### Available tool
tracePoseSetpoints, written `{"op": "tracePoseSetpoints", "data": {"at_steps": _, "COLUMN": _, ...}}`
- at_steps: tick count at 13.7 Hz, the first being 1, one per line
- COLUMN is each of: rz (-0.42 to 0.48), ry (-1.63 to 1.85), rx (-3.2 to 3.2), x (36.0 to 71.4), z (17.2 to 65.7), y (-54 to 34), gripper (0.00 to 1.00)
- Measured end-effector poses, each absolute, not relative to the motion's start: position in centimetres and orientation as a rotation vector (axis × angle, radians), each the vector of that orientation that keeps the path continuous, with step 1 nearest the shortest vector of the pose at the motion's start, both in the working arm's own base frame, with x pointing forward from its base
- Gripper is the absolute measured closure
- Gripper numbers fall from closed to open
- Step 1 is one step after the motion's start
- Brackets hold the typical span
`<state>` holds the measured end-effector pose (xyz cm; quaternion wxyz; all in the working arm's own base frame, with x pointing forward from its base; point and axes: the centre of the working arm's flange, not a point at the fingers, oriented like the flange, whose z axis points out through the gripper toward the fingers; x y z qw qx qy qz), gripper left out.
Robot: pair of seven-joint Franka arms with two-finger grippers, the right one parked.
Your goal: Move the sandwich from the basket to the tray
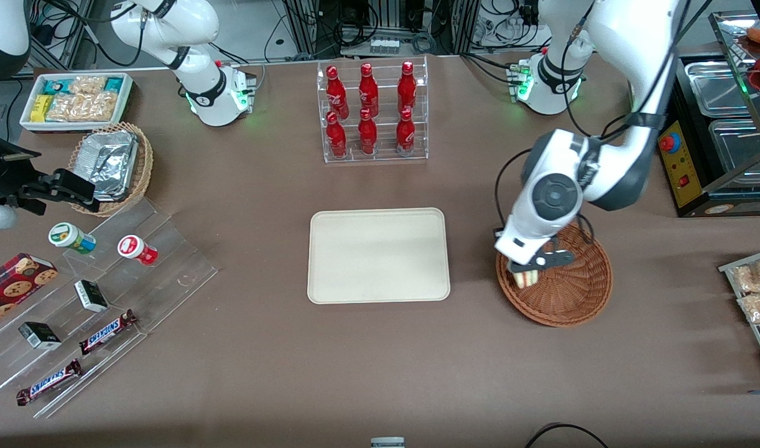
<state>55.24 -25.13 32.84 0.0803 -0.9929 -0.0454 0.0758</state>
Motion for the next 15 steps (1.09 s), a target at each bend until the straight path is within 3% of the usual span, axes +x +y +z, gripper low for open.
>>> {"op": "tracePoseSetpoints", "data": {"at_steps": 5, "rz": 0.207, "ry": 0.024, "rx": -2.972, "x": 53.9, "z": 31.8, "y": -31.8, "gripper": 0.84}}
{"op": "tracePoseSetpoints", "data": {"at_steps": 15, "rz": 0.187, "ry": 0.169, "rx": -2.998, "x": 55.1, "z": 28.0, "y": -40.4, "gripper": 0.84}}
